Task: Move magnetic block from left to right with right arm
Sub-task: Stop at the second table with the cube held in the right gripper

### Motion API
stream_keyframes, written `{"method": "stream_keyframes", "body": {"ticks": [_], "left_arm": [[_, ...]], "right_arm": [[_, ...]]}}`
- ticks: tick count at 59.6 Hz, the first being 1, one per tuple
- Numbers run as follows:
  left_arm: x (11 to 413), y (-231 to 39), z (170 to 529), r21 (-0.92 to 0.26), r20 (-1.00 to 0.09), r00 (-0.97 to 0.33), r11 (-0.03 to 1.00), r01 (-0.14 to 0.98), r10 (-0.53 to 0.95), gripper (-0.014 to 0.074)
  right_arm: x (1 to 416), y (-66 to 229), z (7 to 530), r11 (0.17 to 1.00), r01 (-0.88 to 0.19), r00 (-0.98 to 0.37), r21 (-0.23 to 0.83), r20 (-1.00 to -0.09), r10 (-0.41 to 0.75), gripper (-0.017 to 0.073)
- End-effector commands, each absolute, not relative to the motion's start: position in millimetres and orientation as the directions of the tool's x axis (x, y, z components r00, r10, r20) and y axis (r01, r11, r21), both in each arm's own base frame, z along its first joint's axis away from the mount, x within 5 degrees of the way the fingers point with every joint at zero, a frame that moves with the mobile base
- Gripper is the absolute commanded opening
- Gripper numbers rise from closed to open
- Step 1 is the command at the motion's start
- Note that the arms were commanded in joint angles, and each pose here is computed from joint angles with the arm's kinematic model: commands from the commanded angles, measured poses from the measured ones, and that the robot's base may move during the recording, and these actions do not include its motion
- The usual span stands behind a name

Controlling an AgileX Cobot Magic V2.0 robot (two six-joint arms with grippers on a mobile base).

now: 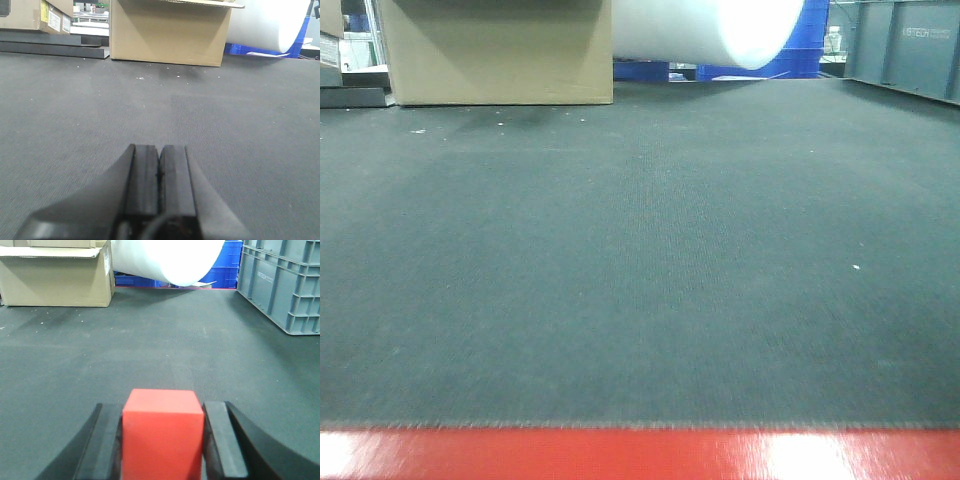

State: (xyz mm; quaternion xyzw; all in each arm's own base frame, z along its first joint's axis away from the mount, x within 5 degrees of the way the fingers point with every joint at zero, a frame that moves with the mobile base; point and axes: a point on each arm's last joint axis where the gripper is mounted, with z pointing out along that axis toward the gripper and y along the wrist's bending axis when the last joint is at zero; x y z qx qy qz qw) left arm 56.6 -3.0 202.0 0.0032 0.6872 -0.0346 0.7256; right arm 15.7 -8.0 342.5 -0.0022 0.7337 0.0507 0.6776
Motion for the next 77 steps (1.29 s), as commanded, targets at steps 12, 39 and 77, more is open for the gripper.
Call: {"method": "stream_keyframes", "body": {"ticks": [12,39,77], "left_arm": [[55,-3,207,-0.047,-0.988,0.142,0.997,0.065,-0.056,-0.0116],[55,-3,207,-0.047,-0.988,0.142,0.997,0.065,-0.056,-0.0116],[55,-3,207,-0.047,-0.988,0.142,0.997,0.065,-0.056,-0.0115]], "right_arm": [[15,-8,359,0.995,-0.082,0.023,0.052,-0.998,0.054,0.0162],[15,-8,359,0.995,-0.082,0.023,0.052,-0.998,0.054,0.0162],[47,9,383,0.980,-0.194,-0.059,-0.031,-0.997,-0.044,0.0162]]}}
